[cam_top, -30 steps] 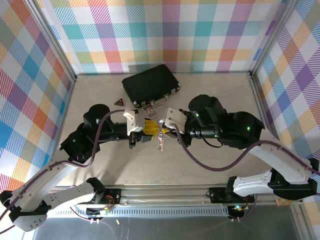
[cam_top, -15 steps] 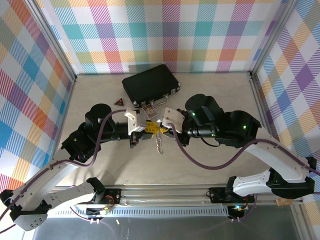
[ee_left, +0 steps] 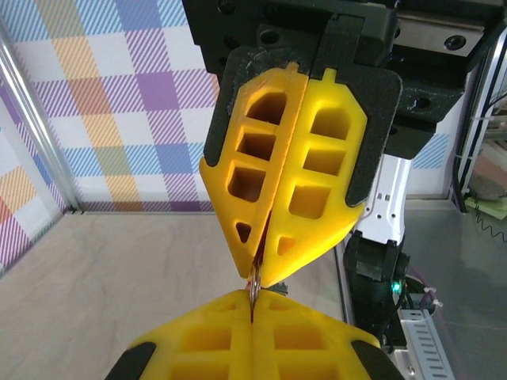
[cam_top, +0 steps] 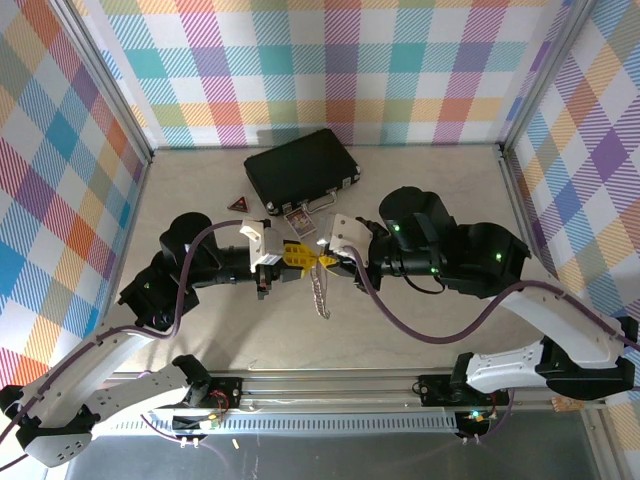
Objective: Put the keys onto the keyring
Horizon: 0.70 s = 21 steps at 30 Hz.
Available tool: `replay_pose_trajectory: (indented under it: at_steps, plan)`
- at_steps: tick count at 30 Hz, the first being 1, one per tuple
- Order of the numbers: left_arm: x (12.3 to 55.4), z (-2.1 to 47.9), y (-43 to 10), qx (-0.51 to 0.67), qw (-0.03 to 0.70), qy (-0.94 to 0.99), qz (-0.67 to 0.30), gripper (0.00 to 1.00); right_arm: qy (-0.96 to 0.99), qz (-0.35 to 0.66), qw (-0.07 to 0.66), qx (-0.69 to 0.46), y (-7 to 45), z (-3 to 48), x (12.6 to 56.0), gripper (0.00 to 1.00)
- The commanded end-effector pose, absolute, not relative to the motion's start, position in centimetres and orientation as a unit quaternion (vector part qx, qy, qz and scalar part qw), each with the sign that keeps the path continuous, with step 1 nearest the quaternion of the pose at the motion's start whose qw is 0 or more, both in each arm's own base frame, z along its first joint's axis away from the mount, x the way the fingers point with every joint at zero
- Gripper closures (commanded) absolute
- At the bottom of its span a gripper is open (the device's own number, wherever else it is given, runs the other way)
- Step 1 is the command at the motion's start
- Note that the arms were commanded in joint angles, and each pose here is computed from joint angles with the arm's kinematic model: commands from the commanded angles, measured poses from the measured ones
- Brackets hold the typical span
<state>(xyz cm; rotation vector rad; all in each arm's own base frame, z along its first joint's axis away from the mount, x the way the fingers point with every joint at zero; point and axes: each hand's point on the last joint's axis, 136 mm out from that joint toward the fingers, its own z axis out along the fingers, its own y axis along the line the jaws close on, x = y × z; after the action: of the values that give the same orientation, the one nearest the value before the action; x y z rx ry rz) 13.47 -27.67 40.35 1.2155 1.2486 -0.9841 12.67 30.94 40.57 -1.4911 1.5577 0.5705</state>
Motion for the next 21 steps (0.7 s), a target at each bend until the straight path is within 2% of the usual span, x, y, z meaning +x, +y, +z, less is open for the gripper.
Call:
replay_pose_trajectory:
  at_steps: [1,9,21]
  plan:
    - [12.0,43.2,-27.6,0.508,0.570,0.472,-0.441,1.00,0.622,0.253,0.443,-0.595,30.9,41.1,11.9,0.89]
    - [11.1,44.7,-27.3,0.489,0.586,0.438,-0.476,1.00,0.611,0.278,0.464,-0.578,30.7,42.4,11.5,0.68]
    - [10.0,45.5,-27.4,0.496,0.574,0.412,-0.506,1.00,0.598,0.298,0.480,-0.568,30.4,43.8,11.0,0.67]
